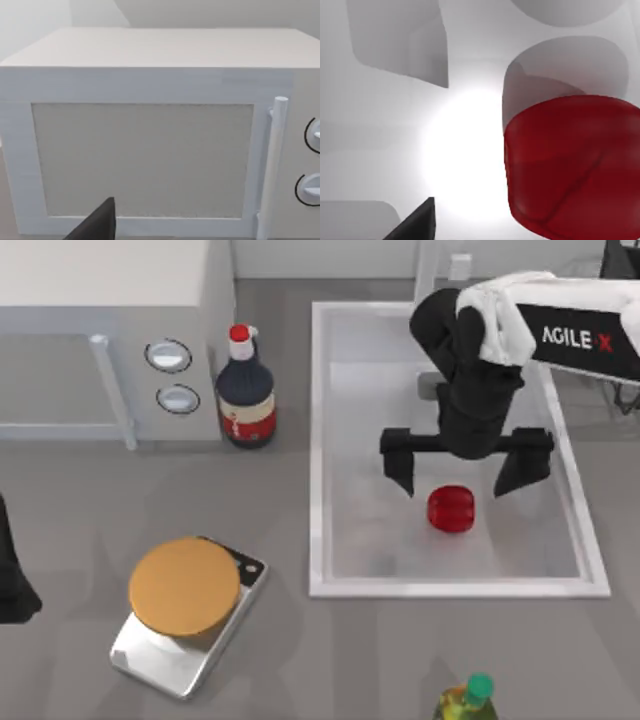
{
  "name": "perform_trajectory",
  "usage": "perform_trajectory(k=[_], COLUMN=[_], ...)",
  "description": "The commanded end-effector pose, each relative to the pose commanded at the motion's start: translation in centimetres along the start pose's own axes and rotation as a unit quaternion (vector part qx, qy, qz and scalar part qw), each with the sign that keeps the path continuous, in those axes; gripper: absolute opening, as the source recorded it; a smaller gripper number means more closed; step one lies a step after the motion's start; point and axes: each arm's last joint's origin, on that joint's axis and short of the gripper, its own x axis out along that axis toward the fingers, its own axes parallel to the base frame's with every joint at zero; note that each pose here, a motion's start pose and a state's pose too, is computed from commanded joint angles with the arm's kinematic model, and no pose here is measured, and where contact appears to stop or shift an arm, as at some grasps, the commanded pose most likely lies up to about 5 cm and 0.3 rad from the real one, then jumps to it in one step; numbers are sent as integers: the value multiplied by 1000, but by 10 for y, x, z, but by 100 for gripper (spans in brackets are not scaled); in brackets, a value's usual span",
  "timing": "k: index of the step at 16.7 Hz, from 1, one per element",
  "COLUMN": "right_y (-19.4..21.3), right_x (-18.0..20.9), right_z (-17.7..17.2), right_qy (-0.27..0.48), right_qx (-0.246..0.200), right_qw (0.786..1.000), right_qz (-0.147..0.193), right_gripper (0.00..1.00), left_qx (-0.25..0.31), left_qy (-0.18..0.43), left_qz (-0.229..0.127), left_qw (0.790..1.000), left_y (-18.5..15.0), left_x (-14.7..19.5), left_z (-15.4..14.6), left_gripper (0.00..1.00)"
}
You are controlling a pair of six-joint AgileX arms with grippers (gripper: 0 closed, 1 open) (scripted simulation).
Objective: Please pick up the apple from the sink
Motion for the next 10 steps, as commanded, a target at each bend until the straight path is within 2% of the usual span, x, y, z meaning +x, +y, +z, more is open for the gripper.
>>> perform_trajectory(k=[5, 10], right_y=[-2, -2], right_x=[71, 77], right_z=[-7, -8], right_qy=[2, 4], right_qx=[-1, -1], right_qw=[1000, 1000], right_qz=[-1, -2], right_gripper=[100, 100], left_qx=[0, 0], left_qy=[0, 0], left_qz=[0, 0], left_qw=[1000, 1000], left_y=[0, 0], left_x=[0, 0], left_z=[0, 0], left_gripper=[100, 100])
